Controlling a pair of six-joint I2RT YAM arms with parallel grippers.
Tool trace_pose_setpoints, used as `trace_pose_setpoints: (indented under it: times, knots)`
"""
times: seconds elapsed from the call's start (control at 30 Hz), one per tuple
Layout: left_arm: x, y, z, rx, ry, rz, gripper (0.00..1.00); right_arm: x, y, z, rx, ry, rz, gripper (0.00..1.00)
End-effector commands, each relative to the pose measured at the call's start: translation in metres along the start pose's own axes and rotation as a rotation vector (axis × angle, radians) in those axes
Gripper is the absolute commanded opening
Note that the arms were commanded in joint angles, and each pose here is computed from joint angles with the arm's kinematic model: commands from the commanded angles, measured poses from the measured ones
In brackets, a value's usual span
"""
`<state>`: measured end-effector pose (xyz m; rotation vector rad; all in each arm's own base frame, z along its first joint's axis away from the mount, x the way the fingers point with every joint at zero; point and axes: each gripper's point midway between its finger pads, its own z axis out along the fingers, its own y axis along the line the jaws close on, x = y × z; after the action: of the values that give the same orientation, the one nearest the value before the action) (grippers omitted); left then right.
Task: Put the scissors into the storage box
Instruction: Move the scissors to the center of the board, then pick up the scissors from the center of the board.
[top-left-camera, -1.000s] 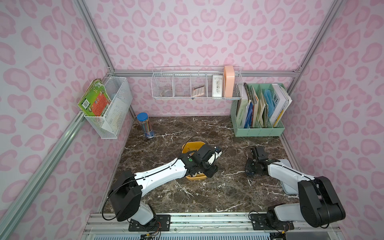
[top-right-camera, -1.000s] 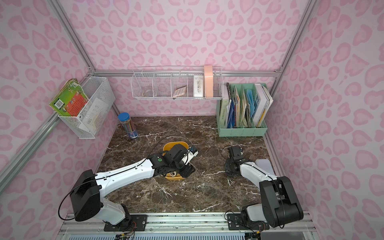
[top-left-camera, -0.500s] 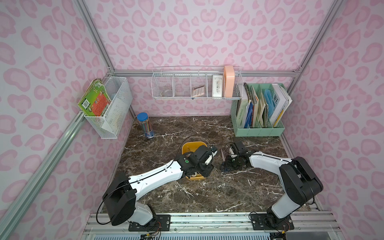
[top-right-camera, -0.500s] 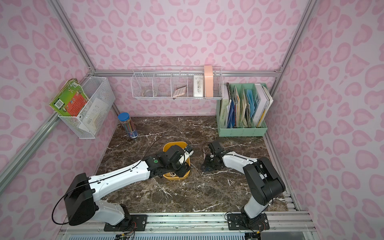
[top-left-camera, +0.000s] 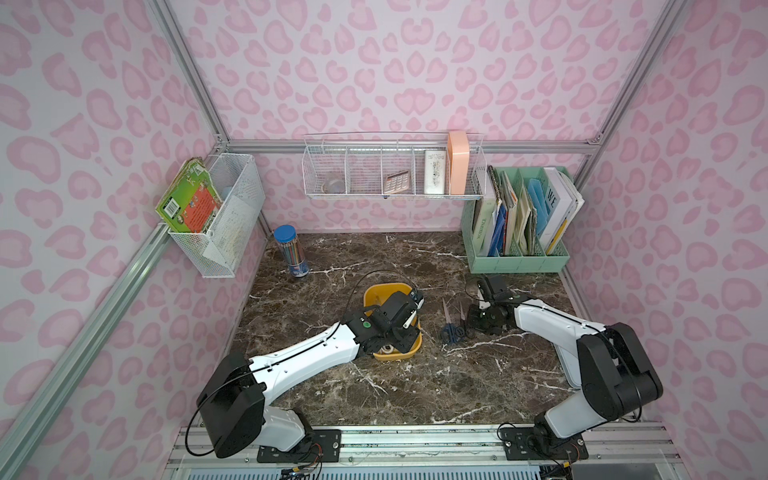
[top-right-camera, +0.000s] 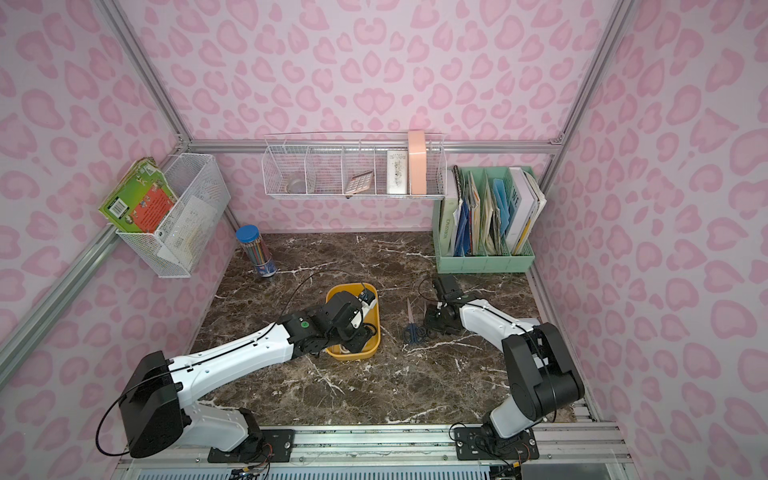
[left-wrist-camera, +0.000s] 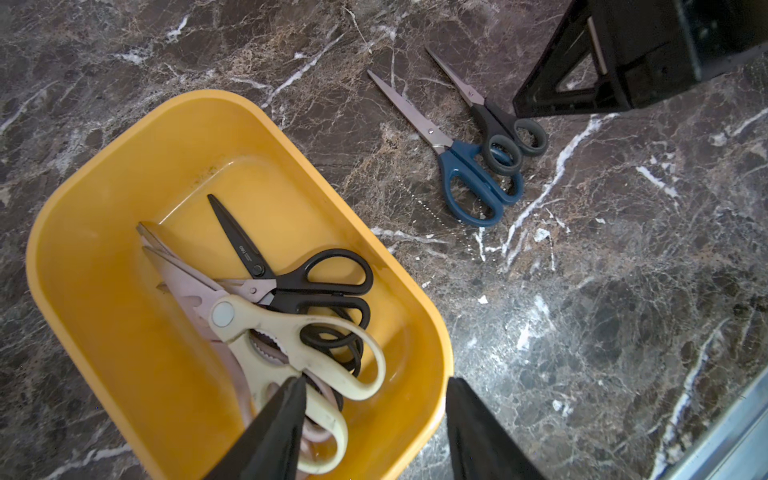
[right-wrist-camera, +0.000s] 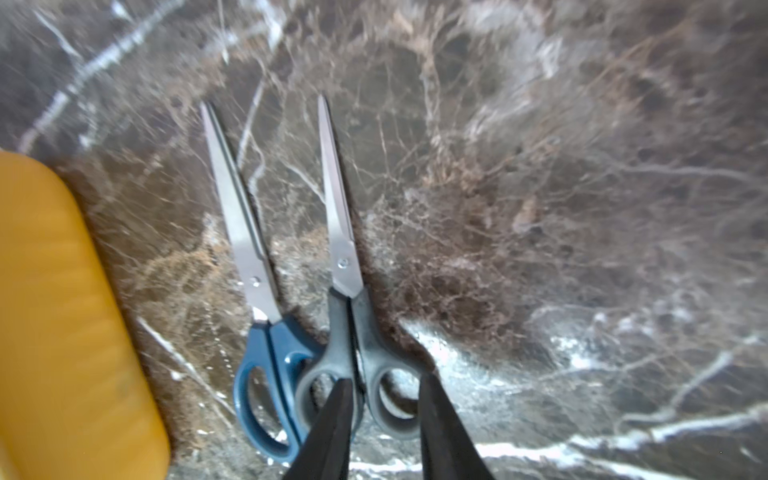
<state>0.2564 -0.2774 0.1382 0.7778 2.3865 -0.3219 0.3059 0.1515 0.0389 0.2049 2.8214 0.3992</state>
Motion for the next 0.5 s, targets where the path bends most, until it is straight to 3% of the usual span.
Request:
trace_pose_setpoints:
  times: [0.0, 0.47]
  knots:
    - [-0.004, 0.002, -0.002, -0.009, -0.012, -0.004, 0.59, 0.005, -0.005, 0.005, 0.03, 0.023, -0.043, 0.3]
    - [-0.001, 0.003, 0.001, -0.013, 0.0, -0.016, 0.58, 0.001, 0.014, 0.002, 0.044, 0.012, -0.058, 0.33]
